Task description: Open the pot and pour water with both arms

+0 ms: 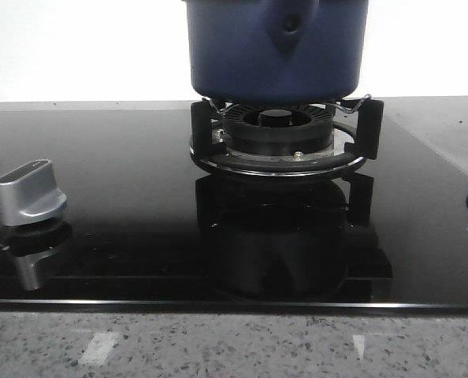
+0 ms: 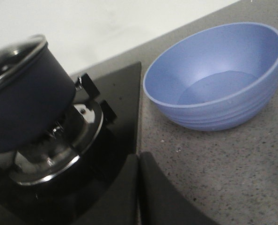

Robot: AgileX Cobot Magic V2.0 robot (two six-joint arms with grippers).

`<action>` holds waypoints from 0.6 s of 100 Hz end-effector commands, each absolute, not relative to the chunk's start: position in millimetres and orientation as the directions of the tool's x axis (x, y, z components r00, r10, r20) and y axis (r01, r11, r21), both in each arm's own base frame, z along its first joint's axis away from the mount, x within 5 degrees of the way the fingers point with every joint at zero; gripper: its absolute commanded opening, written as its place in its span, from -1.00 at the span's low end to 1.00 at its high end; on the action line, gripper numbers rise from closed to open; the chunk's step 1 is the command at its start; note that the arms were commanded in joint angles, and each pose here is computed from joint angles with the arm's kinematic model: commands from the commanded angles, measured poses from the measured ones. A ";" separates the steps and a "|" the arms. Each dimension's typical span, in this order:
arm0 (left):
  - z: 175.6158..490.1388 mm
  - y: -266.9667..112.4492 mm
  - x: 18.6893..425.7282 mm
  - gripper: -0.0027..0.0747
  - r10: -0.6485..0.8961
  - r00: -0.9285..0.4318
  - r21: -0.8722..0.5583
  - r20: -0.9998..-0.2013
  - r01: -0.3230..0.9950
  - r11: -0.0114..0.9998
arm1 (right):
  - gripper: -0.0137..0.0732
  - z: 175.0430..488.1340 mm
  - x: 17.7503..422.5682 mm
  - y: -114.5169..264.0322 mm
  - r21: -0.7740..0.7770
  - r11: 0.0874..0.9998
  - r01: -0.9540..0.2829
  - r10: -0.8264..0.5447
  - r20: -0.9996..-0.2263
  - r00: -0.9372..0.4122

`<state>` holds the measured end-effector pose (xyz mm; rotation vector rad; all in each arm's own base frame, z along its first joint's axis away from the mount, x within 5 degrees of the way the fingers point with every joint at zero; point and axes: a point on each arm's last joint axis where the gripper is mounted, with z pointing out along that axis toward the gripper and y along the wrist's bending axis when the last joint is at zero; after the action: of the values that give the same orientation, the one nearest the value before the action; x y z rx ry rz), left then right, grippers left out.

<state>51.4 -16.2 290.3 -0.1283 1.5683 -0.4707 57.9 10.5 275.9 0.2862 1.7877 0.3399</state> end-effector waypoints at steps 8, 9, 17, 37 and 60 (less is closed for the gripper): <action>339.4 -20.5 66.5 -0.98 -0.221 -0.075 -0.233 -0.972 0.238 0.943 | -0.79 325.4 75.7 6.0 0.278 0.960 0.036 0.275 -0.913 -0.302; 343.0 -20.7 66.7 -0.98 -0.217 -0.070 -0.227 -0.974 0.241 0.944 | -0.79 329.4 75.7 6.1 0.275 0.961 0.034 0.272 -0.914 -0.303; 356.9 -22.9 74.3 -0.98 -0.152 -0.087 -0.170 -0.985 0.255 0.952 | -0.79 345.8 82.6 5.6 0.221 0.975 0.018 0.214 -0.918 -0.333; 377.4 -28.6 95.7 -0.98 -0.129 -0.158 -0.170 -0.979 0.283 0.944 | -0.79 375.8 88.8 9.1 0.143 0.988 -0.057 0.115 -0.932 -0.345; 386.2 -49.9 118.8 -0.74 -0.078 -0.185 -0.158 -0.980 0.473 0.867 | -0.27 389.7 85.8 11.0 0.105 0.990 -0.091 0.070 -0.944 -0.324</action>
<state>110.2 -42.2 369.1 0.2686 1.7848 -0.4357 84.1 11.8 372.5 0.0008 1.9798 0.1860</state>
